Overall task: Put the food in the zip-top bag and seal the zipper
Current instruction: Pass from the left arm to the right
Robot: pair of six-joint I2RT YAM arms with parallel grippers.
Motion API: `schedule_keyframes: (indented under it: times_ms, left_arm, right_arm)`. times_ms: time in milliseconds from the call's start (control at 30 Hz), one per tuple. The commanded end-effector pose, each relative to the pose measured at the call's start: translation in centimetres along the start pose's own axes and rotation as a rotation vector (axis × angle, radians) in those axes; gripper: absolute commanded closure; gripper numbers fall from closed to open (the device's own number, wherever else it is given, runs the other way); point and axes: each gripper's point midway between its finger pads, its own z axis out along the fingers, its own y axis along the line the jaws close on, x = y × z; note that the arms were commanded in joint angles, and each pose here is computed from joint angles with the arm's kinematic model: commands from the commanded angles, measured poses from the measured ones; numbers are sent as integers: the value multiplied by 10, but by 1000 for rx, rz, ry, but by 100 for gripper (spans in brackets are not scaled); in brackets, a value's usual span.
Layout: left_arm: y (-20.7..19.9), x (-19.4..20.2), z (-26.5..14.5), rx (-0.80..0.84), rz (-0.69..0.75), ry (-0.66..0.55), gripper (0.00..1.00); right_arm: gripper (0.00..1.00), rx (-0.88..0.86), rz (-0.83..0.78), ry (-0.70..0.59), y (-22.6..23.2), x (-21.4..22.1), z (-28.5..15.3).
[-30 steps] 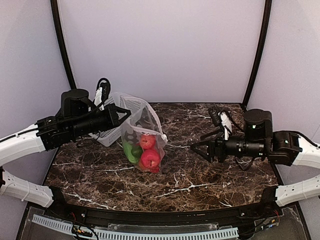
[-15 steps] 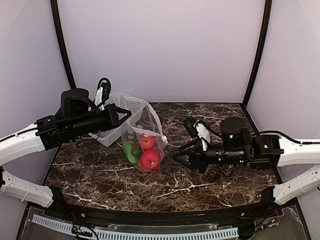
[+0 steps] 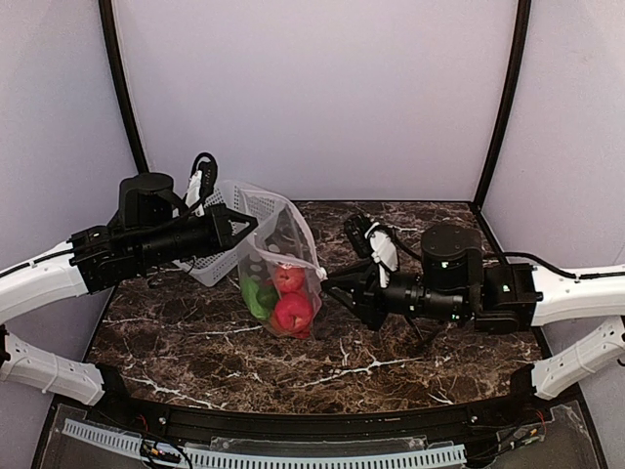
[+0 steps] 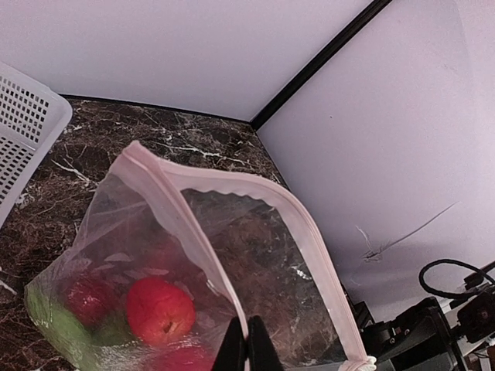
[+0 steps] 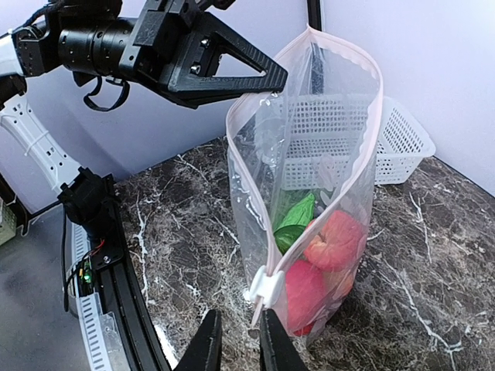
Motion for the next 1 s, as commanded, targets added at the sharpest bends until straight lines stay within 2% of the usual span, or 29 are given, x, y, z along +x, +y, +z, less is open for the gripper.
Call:
schedule_keyframes:
  times_ms: [0,400,667,800,867,967]
  left_arm:
    - [-9,-11,-7,25,-2,-20,99]
    - [-8,-11,-8,23,-3,-21,99]
    - [-8,-11,-9,22,-4,-20,99]
    - [-9,-10,-9,25,-3,-18,100]
    - [-9,-11,-9,24,-3,-19,99]
    - [-8,-10,-10,20,-2,-18,99]
  right_arm:
    - [85,27,-10,-79,1,-25,1]
    - [96,58,-3,-62,-5,-20,7]
    - [89,73,-5,-50,-7,-17,10]
    - [89,78,-2,-40,-7,-14,12]
    - [91,81,0,-41,-8,-14,12]
    - [99,85,4,-50,-9,-17,11]
